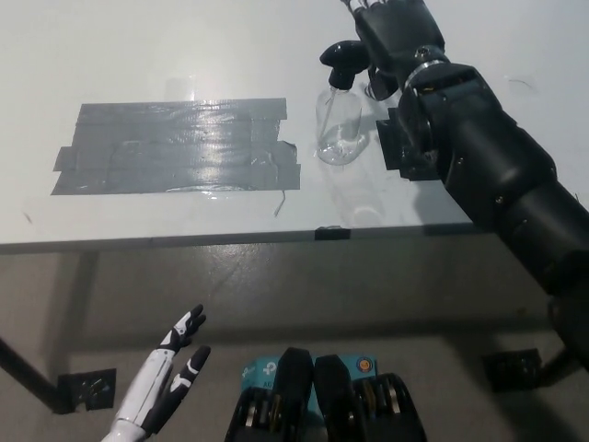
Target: The robot grabs the black lid of the spray bottle on the desk and places it on the black area of the desk
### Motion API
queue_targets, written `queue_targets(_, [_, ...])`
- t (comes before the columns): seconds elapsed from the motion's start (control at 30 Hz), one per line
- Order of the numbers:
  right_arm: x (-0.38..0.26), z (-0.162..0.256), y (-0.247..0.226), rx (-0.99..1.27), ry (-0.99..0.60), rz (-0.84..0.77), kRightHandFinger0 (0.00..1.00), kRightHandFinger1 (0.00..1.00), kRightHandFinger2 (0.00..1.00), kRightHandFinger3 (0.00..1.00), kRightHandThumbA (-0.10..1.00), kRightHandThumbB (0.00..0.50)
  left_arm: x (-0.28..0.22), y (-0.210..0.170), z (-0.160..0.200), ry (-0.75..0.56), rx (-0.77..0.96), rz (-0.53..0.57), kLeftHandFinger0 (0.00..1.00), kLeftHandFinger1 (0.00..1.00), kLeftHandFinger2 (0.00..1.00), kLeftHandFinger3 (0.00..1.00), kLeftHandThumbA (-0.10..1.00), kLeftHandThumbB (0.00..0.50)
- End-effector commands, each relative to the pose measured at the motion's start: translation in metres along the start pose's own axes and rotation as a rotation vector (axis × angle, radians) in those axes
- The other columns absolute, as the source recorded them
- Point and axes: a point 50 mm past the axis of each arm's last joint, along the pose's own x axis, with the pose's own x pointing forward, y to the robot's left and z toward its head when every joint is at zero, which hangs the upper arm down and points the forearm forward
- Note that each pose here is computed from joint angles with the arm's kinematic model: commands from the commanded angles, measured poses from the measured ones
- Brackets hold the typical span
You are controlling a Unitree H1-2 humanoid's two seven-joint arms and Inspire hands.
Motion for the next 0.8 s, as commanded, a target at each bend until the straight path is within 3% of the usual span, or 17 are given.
queue_targets(0.0, [0.01, 0.008, -0.052, 0.019, -0.021, -0.104, 1.0, 1.0, 1.0, 1.0, 0.9, 0.5, 0.003, 0.006, 0.007, -0.053, 0.031, -0.006, 1.0, 1.0, 1.0, 1.0, 1.0, 0.02])
queue_targets(0.37, [0.014, 0.007, -0.046, 0.019, -0.005, -0.085, 1.0, 1.0, 1.0, 1.0, 0.92, 0.498, 0.005, 0.007, 0.01, -0.058, 0.037, -0.017, 1.0, 1.0, 1.0, 1.0, 1.0, 0.0])
queue_targets(0.43, [0.014, 0.008, -0.043, 0.036, -0.006, -0.081, 1.0, 1.0, 1.0, 1.0, 0.9, 0.477, 0.005, 0.007, 0.01, -0.049, 0.038, -0.017, 1.0, 1.0, 1.0, 1.0, 1.0, 0.0])
queue_targets(0.5, [0.016, 0.007, -0.04, 0.047, -0.002, -0.086, 1.0, 1.0, 1.0, 1.0, 0.86, 0.401, 0.006, 0.007, 0.01, -0.057, 0.043, -0.02, 1.0, 1.0, 1.0, 1.0, 0.99, 0.0])
queue_targets(0.53, [0.017, 0.008, -0.038, 0.041, -0.003, -0.088, 1.0, 1.0, 1.0, 1.0, 0.8, 0.32, 0.006, 0.007, 0.009, -0.058, 0.044, -0.022, 1.0, 1.0, 1.0, 1.0, 0.99, 0.0])
queue_targets(0.57, [0.018, 0.007, -0.036, 0.042, -0.001, -0.083, 1.0, 1.0, 1.0, 1.0, 0.78, 0.319, 0.006, 0.007, 0.009, -0.058, 0.044, -0.023, 1.0, 1.0, 1.0, 1.0, 0.99, 0.0])
queue_targets(0.6, [0.018, 0.008, -0.036, 0.077, 0.001, -0.077, 1.0, 0.97, 0.96, 1.0, 0.61, 0.246, 0.006, 0.007, 0.009, -0.057, 0.046, -0.025, 1.0, 1.0, 1.0, 1.0, 1.0, 0.0])
queue_targets(0.63, [0.018, 0.009, -0.032, 0.136, -0.004, -0.096, 0.52, 0.53, 0.66, 0.9, 0.23, 0.224, 0.006, 0.006, 0.009, -0.061, 0.048, -0.026, 1.0, 1.0, 1.0, 1.0, 1.0, 0.0])
queue_targets(0.67, [0.018, 0.009, -0.028, 0.153, -0.011, -0.115, 0.15, 0.22, 0.37, 0.71, 0.02, 0.215, 0.005, 0.006, 0.01, -0.06, 0.05, -0.028, 1.0, 1.0, 1.0, 1.0, 1.0, 0.0])
queue_targets(0.7, [0.017, 0.009, -0.024, 0.171, -0.017, -0.141, 0.03, 0.09, 0.27, 0.62, -0.07, 0.214, 0.005, 0.007, 0.011, -0.058, 0.052, -0.032, 1.0, 1.0, 1.0, 1.0, 1.0, 0.0])
queue_targets(0.73, [0.016, 0.008, -0.02, 0.195, -0.025, -0.179, 0.0, 0.01, 0.21, 0.39, -0.1, 0.176, 0.005, 0.006, 0.012, -0.057, 0.053, -0.034, 1.0, 1.0, 1.0, 1.0, 1.0, 0.0])
queue_targets(0.77, [0.016, 0.007, -0.017, 0.203, -0.027, -0.204, 0.0, 0.03, 0.29, 0.37, -0.1, 0.167, 0.005, 0.006, 0.012, -0.052, 0.05, -0.034, 1.0, 1.0, 1.0, 1.0, 1.0, 0.0])
